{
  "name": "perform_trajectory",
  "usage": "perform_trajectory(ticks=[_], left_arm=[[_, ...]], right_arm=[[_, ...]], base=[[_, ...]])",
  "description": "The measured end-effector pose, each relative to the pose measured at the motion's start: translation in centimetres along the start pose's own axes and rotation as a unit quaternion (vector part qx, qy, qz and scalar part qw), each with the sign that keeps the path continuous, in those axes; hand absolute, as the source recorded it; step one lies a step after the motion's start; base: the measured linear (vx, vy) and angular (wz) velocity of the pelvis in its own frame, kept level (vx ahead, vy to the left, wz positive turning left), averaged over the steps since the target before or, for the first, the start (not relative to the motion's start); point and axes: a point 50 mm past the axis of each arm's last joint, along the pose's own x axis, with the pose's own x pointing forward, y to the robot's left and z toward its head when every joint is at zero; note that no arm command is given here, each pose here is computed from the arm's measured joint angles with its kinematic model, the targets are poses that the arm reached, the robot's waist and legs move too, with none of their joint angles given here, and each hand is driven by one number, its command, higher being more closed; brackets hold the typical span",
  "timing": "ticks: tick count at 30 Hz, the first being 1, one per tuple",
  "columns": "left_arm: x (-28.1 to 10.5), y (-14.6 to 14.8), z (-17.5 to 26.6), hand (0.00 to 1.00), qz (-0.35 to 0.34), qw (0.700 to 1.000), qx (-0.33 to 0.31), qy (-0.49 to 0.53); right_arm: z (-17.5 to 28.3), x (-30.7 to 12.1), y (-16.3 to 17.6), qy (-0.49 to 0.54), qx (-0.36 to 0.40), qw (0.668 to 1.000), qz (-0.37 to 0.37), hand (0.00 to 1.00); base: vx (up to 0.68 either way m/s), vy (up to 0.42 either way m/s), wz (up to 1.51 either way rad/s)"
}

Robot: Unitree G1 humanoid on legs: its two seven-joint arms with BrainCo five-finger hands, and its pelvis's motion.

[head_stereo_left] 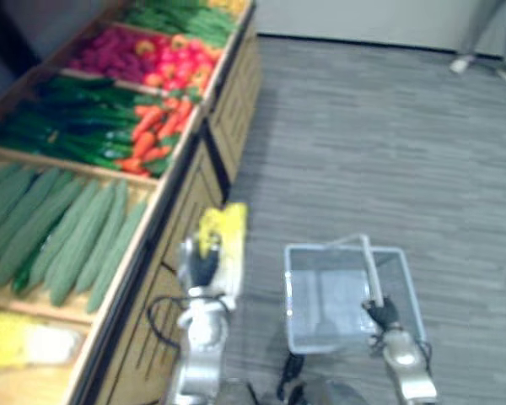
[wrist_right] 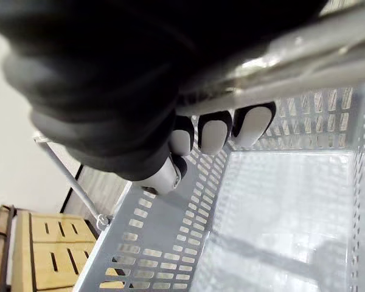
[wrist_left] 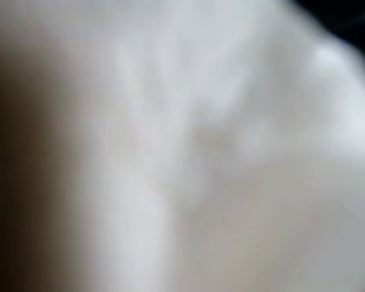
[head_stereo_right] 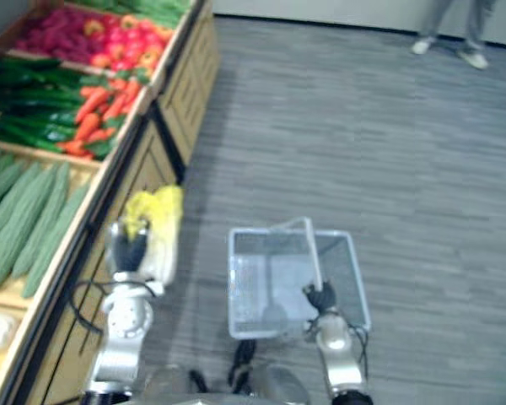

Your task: Pick vegetable in the basket

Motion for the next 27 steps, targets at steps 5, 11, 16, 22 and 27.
perform_trajectory(ticks=[5, 11, 16, 22, 27], left_arm=[[-2.2, -3.7, -1.1, 1.00, -0.120, 0.991, -0.041, 0.042], [-4.8, -7.4, -3.0, 1.00, -0.268, 0.960, -0.023, 0.076], [-1.5, -9.7, -1.1, 1.00, -0.309, 0.951, 0.018, 0.007], [-0.5, -11.0, -1.0, 1.00, -0.324, 0.944, 0.060, -0.010], [0.1, -11.3, -0.5, 0.00, -0.318, 0.946, 0.057, -0.006]], right_arm=[[2.5, -0.5, -0.3, -0.059, -0.004, 0.998, 0.006, 1.00], [4.1, -1.6, 1.5, -0.093, 0.048, 0.993, 0.050, 1.00], [4.2, -3.4, 4.3, -0.094, 0.095, 0.983, 0.125, 1.00], [5.0, -5.9, 7.2, -0.111, 0.137, 0.951, 0.253, 1.00], [5.9, -6.8, 7.2, -0.136, 0.133, 0.929, 0.318, 1.00]], base=[[0.09, 0.116, -0.82], [0.15, 0.093, -0.24], [0.22, 0.008, 0.48], [0.38, -0.180, 0.23], [0.43, -0.071, -0.35]])
